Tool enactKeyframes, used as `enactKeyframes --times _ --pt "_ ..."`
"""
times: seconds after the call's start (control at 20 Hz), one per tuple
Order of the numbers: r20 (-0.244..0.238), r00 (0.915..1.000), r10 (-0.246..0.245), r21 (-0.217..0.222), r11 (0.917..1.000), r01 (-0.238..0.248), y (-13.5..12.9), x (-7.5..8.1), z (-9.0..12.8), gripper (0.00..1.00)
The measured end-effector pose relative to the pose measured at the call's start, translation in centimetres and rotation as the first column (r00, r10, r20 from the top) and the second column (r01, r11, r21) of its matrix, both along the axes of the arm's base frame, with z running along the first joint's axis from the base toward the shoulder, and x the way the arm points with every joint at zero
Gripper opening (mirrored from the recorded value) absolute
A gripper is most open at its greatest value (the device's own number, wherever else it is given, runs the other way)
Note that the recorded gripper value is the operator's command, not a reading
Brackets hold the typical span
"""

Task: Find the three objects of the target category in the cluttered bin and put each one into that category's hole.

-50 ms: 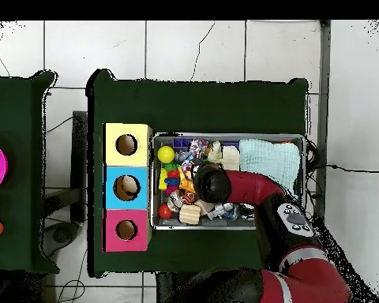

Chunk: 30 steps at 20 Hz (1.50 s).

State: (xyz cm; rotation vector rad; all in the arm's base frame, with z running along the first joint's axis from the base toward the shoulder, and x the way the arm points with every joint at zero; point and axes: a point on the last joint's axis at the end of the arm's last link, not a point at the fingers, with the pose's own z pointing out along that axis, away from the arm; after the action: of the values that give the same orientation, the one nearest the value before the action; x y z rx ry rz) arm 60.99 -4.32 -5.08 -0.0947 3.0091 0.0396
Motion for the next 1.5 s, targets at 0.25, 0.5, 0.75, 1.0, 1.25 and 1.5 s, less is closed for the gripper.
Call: enactKeyframes --times 0.25,0.5,0.75,1.0,1.25,1.5 --pt "0.011 0.9998 -0.018 0.017 0.9997 0.018 -0.8 0.5 -0.1 1.00" --pt "0.024 0.9991 -0.036 0.047 0.9983 0.035 -1.7 0.8 -0.3 1.00" --pt "0.028 0.9989 -0.036 0.066 0.9972 0.034 -1.9 0.8 -0.8 1.00" --pt "0.035 0.9991 -0.025 0.065 0.9976 0.022 -1.6 0.9 -1.3 1.00" --pt "0.062 0.9980 0.010 0.021 0.9997 -0.011 -0.7 0.9 -1.4 1.00" --pt "0.097 0.9936 0.058 -0.034 0.9979 -0.055 0.6 0.7 -1.5 1.00"
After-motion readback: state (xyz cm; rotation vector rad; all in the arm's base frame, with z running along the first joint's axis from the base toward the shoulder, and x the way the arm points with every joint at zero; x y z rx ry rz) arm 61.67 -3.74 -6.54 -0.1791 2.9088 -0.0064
